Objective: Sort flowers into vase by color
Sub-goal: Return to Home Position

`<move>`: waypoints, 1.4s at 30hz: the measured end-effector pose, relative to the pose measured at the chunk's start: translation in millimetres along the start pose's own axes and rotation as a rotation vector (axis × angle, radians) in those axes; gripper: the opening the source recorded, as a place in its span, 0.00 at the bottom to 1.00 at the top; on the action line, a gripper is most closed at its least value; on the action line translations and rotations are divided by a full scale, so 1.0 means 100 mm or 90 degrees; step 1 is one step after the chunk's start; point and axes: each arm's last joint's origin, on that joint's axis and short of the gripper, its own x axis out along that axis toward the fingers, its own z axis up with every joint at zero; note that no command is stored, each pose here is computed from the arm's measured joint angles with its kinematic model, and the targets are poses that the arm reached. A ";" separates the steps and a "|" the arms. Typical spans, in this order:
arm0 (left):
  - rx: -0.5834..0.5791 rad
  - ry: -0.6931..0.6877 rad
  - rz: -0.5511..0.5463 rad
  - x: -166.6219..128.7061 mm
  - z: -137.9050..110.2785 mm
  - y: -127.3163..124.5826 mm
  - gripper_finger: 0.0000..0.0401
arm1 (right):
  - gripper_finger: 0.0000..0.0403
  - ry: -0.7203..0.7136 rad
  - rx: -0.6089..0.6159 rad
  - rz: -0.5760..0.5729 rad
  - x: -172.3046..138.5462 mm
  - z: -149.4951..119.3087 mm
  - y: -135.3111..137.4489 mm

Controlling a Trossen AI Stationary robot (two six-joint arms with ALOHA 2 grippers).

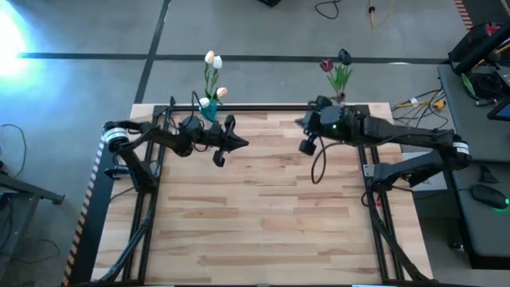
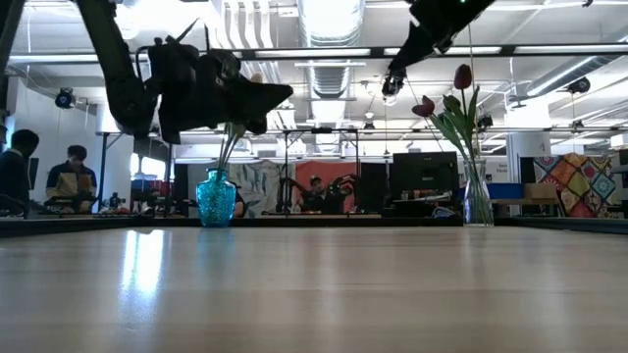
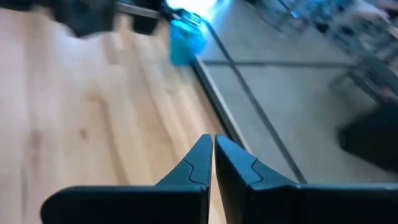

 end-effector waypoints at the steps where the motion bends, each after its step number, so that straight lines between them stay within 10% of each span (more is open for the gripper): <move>1: 0.003 0.013 0.011 -0.01 0.01 -0.01 0.00 | 0.03 -0.016 -0.002 0.015 0.05 -0.04 0.03; 22: 0.053 0.167 0.204 -0.44 0.00 -0.54 0.00 | 0.03 -0.186 0.005 0.186 0.46 -0.94 0.49; 42: 0.061 0.178 0.286 -1.02 -0.11 -1.02 0.00 | 0.03 -0.247 0.079 0.192 -0.01 -1.79 0.49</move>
